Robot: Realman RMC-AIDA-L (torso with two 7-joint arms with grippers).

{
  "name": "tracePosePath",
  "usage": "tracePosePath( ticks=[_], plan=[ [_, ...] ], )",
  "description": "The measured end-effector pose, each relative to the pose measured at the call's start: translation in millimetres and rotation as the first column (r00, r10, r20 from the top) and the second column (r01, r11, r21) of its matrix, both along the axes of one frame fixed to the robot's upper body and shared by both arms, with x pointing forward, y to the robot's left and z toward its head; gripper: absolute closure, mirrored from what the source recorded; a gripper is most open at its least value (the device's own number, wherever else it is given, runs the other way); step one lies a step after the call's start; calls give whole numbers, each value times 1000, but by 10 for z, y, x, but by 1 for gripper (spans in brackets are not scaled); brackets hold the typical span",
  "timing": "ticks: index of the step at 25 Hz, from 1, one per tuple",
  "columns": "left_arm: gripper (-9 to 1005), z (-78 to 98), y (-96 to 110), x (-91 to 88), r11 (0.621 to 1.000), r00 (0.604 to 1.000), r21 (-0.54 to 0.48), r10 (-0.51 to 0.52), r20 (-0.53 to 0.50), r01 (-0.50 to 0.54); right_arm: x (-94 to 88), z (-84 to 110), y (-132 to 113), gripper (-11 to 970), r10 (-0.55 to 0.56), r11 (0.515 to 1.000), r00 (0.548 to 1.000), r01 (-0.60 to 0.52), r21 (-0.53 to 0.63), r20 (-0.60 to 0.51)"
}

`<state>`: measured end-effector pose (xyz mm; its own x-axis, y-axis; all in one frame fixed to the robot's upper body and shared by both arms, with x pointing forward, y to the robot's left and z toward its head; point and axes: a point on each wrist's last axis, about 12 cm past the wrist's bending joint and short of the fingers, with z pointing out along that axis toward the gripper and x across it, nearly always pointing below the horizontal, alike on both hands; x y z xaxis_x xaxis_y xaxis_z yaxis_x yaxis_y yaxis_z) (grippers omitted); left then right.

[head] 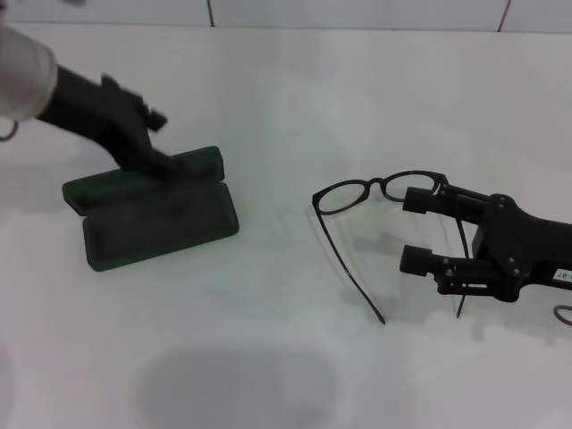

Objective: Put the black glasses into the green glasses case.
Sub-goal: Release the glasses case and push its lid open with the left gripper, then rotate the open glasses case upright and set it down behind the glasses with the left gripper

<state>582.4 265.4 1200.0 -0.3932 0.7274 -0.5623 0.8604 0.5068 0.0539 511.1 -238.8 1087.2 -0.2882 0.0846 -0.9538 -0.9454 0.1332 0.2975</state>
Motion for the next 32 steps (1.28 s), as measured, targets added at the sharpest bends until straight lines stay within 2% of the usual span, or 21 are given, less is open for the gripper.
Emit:
tracePosePath(
  ticks=[5,10,14,25,32],
  plan=[
    [230,-249,-63,75,997,998,79,12,-65,-6,-14,-16,-6,91,-4,1000,1000,4,1,-3],
    [254,-396,-117,116,980,994,195,60,-88,-42,-17,-27,2,91,-7,1000,1000,7,3,8],
    [283,-414,-163,133,973,994,226,72,-86,-51,-19,-33,-1,90,-12,1000,1000,12,2,12],
    [363,-376,-203,144,975,992,213,84,-91,-63,-43,-61,-8,90,-20,1000,1000,20,3,13],
    [532,-374,-275,136,970,995,241,49,-87,-27,-42,-65,-6,90,-21,1000,1000,21,2,12]
  ],
)
